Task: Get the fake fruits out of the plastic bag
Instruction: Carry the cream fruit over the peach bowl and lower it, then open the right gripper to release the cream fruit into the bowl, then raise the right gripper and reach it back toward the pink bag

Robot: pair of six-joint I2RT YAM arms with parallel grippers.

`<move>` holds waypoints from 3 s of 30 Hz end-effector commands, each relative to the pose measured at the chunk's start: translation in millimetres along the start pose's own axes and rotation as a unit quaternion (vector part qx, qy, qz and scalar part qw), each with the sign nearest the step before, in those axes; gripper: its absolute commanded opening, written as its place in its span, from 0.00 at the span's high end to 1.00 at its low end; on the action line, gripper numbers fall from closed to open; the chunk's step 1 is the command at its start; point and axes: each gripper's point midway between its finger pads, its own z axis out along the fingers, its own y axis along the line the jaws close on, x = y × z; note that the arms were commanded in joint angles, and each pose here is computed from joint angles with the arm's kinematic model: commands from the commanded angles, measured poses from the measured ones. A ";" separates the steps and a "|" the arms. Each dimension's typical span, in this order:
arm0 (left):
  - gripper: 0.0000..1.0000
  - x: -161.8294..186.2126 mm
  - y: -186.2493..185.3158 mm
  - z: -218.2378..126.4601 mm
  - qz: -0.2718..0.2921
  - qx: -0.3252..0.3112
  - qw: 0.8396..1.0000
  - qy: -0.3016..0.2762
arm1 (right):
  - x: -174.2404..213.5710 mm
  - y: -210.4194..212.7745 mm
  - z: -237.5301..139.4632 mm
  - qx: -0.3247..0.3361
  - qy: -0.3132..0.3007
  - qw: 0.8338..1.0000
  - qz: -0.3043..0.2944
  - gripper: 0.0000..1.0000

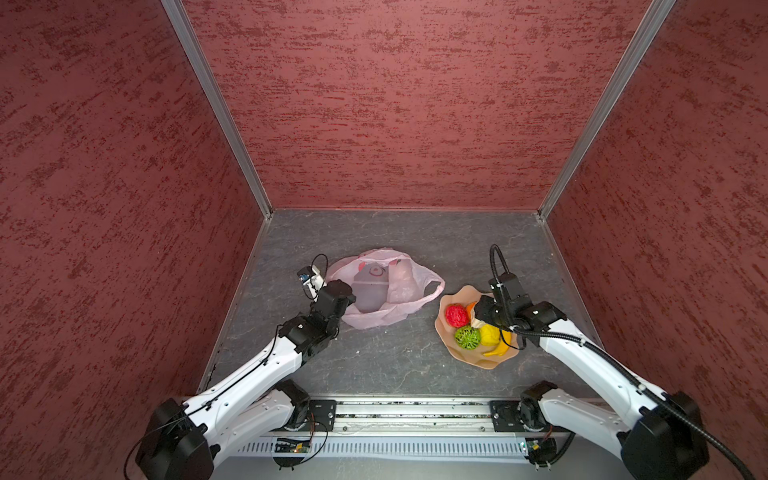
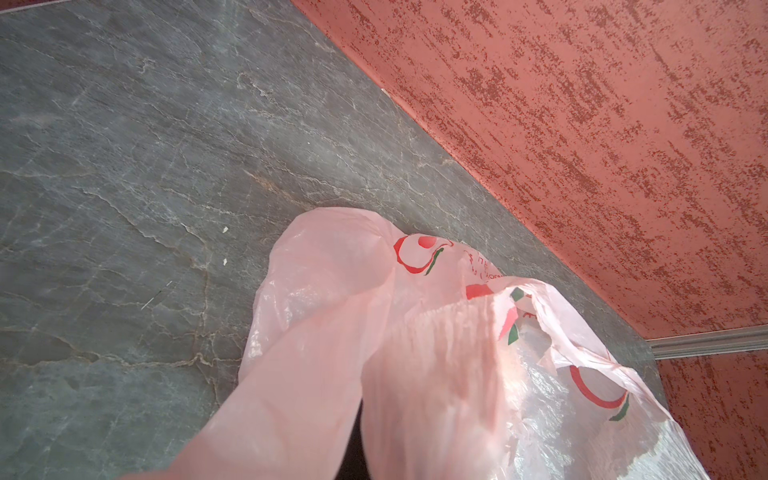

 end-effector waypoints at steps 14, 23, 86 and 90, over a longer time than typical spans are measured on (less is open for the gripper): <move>1.00 -7.7 -5.8 -5.5 0.000 0.007 1.000 -0.003 | 6.0 -7.0 4.9 0.000 0.005 1.000 0.018 0.56; 1.00 -15.8 -15.4 -11.5 0.006 0.026 1.000 -0.008 | 4.3 -5.7 4.7 -0.004 0.003 1.000 0.023 0.42; 1.00 -41.5 -54.9 -62.6 0.034 0.189 0.976 -0.099 | -71.3 232.9 -71.9 -0.106 -0.123 0.937 -0.308 0.27; 1.00 -40.2 -52.0 -61.7 0.032 0.186 0.977 -0.098 | -59.2 238.0 -59.9 -0.104 -0.089 0.921 -0.366 0.26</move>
